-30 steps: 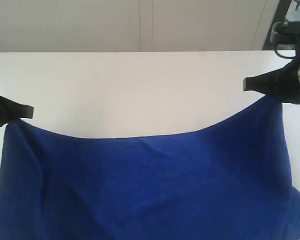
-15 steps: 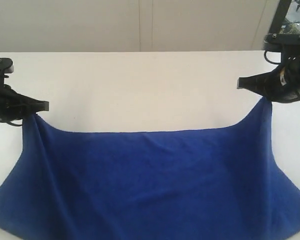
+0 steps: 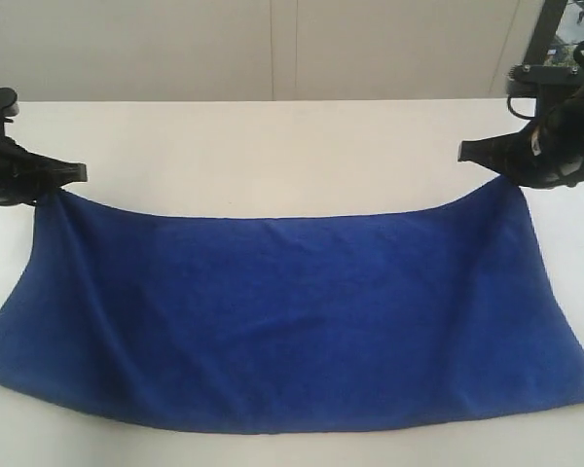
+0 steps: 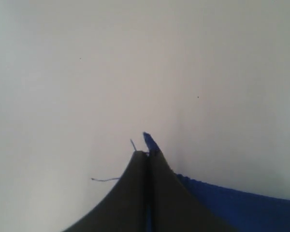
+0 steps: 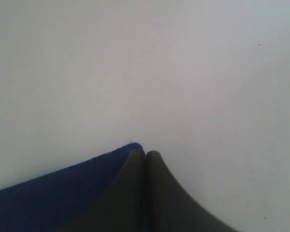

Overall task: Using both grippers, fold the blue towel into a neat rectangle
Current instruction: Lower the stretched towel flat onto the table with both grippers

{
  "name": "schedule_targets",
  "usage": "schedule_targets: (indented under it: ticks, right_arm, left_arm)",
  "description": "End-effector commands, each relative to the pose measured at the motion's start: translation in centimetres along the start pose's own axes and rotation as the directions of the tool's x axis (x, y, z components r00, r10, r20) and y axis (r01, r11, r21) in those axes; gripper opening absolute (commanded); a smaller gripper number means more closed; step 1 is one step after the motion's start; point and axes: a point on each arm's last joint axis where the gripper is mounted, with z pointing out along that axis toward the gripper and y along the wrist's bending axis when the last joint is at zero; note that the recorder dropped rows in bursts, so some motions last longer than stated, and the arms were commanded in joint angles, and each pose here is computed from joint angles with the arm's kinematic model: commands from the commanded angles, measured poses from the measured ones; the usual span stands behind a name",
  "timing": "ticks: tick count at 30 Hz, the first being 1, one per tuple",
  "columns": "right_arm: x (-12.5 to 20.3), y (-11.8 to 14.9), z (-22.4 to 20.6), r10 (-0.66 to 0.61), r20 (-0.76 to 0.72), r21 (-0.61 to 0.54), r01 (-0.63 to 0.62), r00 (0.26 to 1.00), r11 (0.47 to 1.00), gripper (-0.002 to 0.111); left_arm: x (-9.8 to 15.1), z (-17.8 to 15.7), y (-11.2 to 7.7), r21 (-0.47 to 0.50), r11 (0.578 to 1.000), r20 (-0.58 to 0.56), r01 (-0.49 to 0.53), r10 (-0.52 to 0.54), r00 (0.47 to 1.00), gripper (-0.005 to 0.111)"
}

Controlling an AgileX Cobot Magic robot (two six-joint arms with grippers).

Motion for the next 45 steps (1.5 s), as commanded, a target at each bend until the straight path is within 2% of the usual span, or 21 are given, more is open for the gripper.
schedule_targets:
  ticks: [1, 7, 15, 34, 37, 42, 45]
  right_arm:
    - [-0.6, 0.1, 1.6, 0.001, 0.002, 0.004, -0.001, 1.0, 1.0, 0.0]
    - [-1.1, -0.6, 2.9, 0.013, -0.012, 0.038, -0.013, 1.0, 0.999, 0.0]
    - [-1.1, -1.7, 4.1, 0.045, -0.008, 0.036, -0.045, 0.999, 0.998, 0.0]
    - [-1.3, -1.2, 4.4, 0.041, 0.035, -0.026, -0.04, 0.999, 0.999, 0.0]
    - [-1.3, -1.2, 4.4, 0.041, 0.036, -0.027, -0.04, 0.999, 0.999, 0.006]
    - [-1.3, -1.3, 4.4, 0.041, 0.031, -0.021, -0.04, 0.999, 0.999, 0.029]
    - [-1.2, -1.4, 4.5, 0.041, 0.023, -0.011, -0.041, 0.999, 0.999, 0.04]
  left_arm:
    - [-0.1, 1.2, 0.1, -0.003, 1.0, -0.008, 0.016, -0.016, 1.0, 0.0]
    - [-0.5, 1.5, 0.5, -0.012, 1.0, 0.001, 0.022, -0.022, 1.0, 0.0]
    - [-0.4, 1.9, 2.4, -0.049, 0.997, 0.012, 0.057, -0.057, 0.998, 0.0]
    - [0.1, 2.9, 2.6, -0.05, 0.995, 0.035, 0.089, -0.088, 0.996, 0.0]
    - [0.1, 2.9, 2.6, -0.05, 0.995, 0.035, 0.089, -0.088, 0.996, 0.011]
    - [0.1, 2.9, 2.6, -0.05, 0.995, 0.035, 0.089, -0.088, 0.996, 0.041]
    - [0.1, 2.9, 2.6, -0.051, 0.995, 0.035, 0.09, -0.089, 0.995, 0.05]
